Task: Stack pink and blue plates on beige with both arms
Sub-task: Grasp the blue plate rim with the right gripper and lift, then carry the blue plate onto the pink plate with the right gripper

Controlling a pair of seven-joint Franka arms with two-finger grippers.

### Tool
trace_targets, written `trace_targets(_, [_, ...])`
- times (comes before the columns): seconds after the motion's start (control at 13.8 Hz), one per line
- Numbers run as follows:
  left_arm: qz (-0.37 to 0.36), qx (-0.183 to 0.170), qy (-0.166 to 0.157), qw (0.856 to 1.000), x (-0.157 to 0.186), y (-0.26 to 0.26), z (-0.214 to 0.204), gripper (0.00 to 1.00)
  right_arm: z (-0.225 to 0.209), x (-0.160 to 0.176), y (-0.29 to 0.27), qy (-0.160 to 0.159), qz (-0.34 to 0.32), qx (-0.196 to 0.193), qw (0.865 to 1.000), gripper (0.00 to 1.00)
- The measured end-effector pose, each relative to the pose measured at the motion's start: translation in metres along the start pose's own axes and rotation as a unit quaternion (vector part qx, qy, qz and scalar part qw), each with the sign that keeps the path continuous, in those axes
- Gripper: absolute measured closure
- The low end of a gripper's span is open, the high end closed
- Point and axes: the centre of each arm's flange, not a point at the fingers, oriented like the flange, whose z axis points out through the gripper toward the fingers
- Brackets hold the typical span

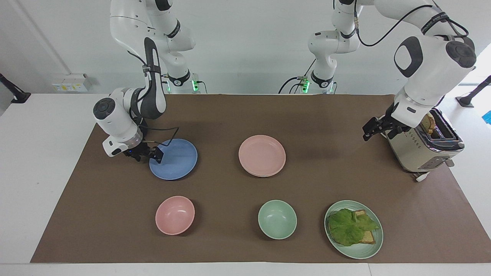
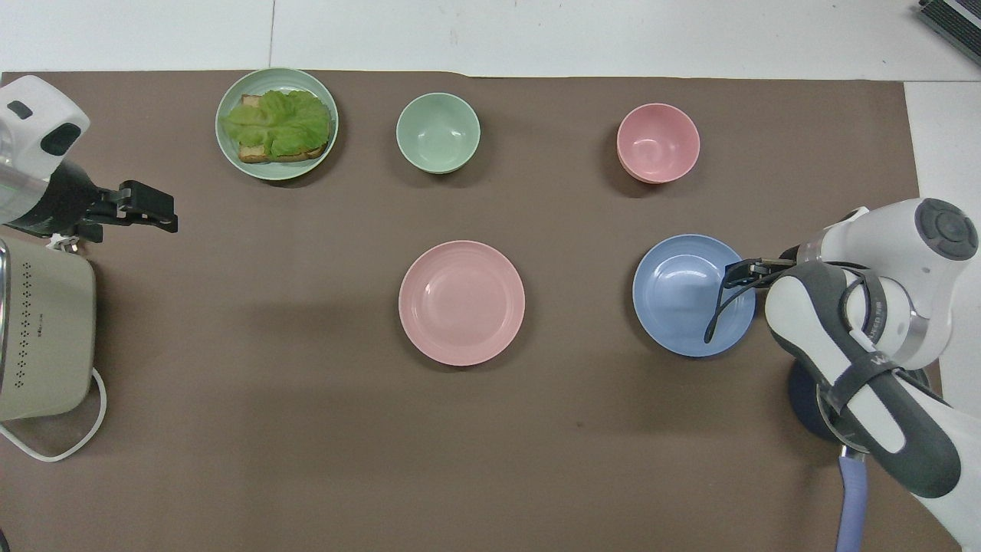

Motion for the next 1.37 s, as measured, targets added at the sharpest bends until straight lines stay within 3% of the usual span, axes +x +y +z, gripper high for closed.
trace_targets(0.14, [0.009, 0.020, 0.007, 1.000, -0.002, 0.000, -0.010, 0.00, 0.000, 0.000, 0.000, 0.000, -0.004, 0.000, 1.000, 0.21])
trace_targets(0.36, [0.011, 0.027, 0.018, 0.999, -0.016, -0.004, -0.039, 0.00, 0.000, 0.000, -0.002, 0.000, -0.007, 0.000, 1.000, 0.60])
trace_targets(0.58, [0.010, 0.030, 0.026, 0.999, -0.034, -0.013, -0.068, 0.00, -0.002, 0.000, -0.003, -0.004, -0.014, 0.002, 1.000, 0.91])
trace_targets(0.94, [0.003, 0.030, 0.025, 0.999, -0.040, -0.027, -0.075, 0.00, -0.068, 0.014, -0.011, -0.024, -0.081, 0.015, 0.996, 0.96])
trace_targets(1.37, [0.010, 0.030, 0.025, 0.999, -0.040, -0.020, -0.075, 0.00, -0.171, 0.004, -0.040, -0.020, -0.132, 0.029, 0.991, 0.96])
